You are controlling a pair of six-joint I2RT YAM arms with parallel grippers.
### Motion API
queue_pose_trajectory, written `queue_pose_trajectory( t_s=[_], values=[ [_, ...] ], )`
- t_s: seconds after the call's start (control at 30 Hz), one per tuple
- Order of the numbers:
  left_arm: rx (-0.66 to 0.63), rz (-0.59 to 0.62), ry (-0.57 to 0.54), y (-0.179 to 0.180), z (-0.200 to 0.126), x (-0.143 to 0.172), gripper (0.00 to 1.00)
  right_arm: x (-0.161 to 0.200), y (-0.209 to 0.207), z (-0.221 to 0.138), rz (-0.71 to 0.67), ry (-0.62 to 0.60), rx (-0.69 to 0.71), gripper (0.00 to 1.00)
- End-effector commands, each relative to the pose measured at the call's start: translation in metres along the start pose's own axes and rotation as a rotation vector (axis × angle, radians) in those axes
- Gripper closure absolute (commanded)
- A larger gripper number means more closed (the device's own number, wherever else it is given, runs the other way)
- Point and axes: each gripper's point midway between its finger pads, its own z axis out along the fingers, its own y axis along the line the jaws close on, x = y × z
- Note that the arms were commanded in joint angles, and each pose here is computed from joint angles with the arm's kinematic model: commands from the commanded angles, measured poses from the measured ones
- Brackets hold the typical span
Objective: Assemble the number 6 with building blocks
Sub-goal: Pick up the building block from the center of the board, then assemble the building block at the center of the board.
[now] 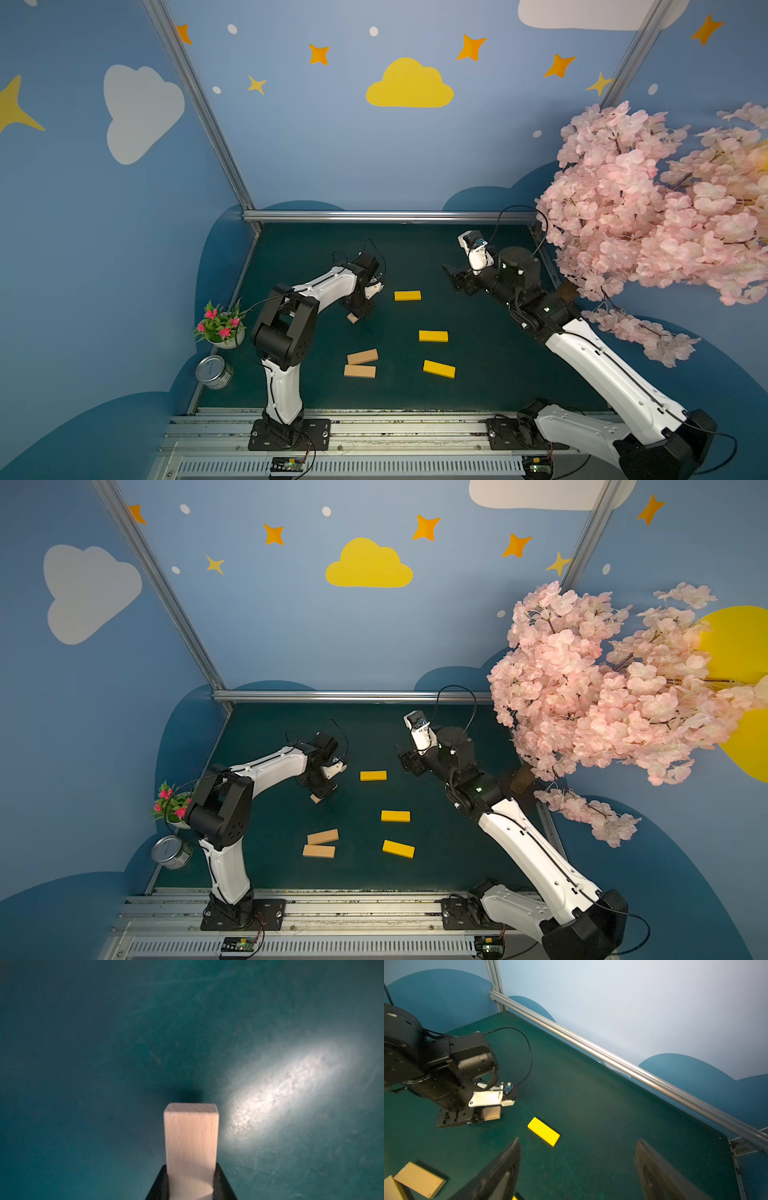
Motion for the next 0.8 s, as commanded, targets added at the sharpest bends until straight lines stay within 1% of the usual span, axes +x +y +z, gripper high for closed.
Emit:
queue_pose_trajectory(
  t_s=[0.0,0.13,0.27,0.57,0.77],
  values=[
    [-0.003,-0.187,-0.025,-0.01,-0.012,-0.018,0.82,0.001,-0.006,-0.005,0.03,-0.013,0.036,0.12],
    [-0.016,-0.244,-0.042,-0.021,-0.009,-0.04,0.81,0.017,-0.003,-0.002,0.056,0.048,0.03,0.14],
    [-0.023,-0.306,-0.038,-0.025,-0.002,-0.049,0.81,0.028,-0.005,-0.005,0.063,0.105,0.046,0.15],
    [-0.062,-0.475,0.014,-0.023,0.018,-0.032,0.81,0.033,-0.008,-0.02,0.06,0.109,0.064,0.15],
    [-0.048,-0.577,0.004,-0.026,0.025,-0.036,0.81,0.035,-0.009,-0.023,0.067,0.117,0.067,0.17]
  ],
)
